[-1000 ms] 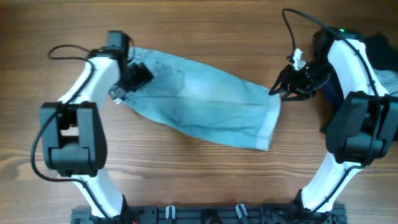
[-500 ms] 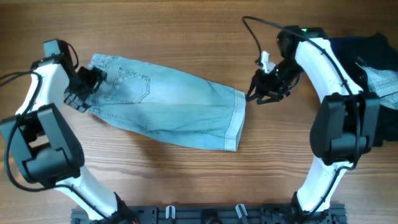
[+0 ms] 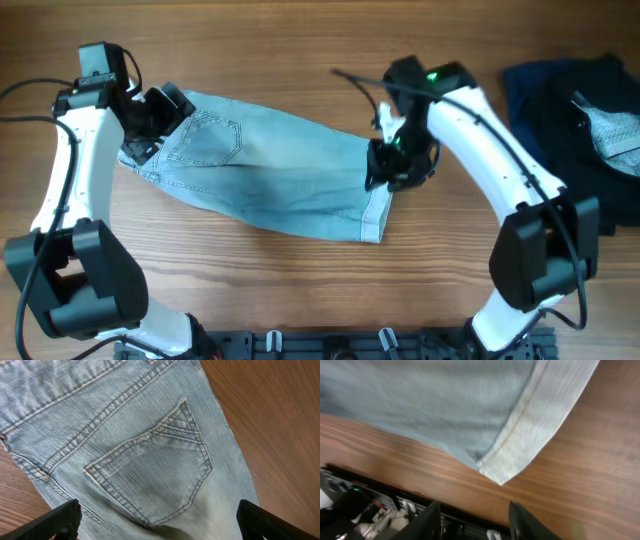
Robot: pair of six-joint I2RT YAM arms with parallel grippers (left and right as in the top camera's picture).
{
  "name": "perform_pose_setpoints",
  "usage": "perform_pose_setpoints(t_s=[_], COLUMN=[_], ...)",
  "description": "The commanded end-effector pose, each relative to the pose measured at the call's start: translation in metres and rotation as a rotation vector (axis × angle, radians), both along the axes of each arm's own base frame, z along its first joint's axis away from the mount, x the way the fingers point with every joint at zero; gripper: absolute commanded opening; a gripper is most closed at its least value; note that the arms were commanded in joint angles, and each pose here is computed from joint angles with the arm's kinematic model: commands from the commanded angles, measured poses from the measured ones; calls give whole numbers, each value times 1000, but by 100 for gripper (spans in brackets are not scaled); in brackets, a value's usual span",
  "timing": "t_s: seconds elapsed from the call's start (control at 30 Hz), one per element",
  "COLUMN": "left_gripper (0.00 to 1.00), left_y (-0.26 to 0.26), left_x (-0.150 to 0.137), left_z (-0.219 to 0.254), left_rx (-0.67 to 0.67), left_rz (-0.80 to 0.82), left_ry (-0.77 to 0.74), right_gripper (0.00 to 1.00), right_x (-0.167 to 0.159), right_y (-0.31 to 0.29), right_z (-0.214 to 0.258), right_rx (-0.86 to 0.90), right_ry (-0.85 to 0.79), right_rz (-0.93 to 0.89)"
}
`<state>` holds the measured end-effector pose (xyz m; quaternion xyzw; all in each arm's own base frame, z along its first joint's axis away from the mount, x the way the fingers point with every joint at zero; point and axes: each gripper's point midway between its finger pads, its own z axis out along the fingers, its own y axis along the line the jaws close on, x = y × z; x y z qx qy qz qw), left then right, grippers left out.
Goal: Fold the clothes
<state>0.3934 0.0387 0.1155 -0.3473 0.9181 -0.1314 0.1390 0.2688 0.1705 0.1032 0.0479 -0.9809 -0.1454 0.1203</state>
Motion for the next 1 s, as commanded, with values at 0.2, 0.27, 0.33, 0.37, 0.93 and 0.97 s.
perform_pose_setpoints(t_s=[0.2, 0.27, 0.33, 0.37, 0.93, 0.97], left_gripper=[100, 100, 100, 100, 100, 100], left_y=[-2, -2, -2, -2, -2, -2], left_x=[4, 4, 3, 3, 2, 2], left_z=[10, 10, 9, 9, 9, 9], left_rx=[5, 5, 4, 3, 3, 6], left_rz=[-30, -30, -31, -31, -31, -30], left_ry=[-32, -31, -29, -27, -24, -23], right_gripper=[46, 47, 47, 47, 45, 44], right_x=[-23, -24, -25, -24, -20, -16], right_y=[-2, 0, 4, 5, 18, 18], right_z=[-35, -42, -48, -52, -69, -67], right_rx=[-42, -24, 5, 10, 107, 101], right_ry=[-126, -130, -130, -131, -164, -180], right_rz=[-199, -199, -199, -216, -241, -237])
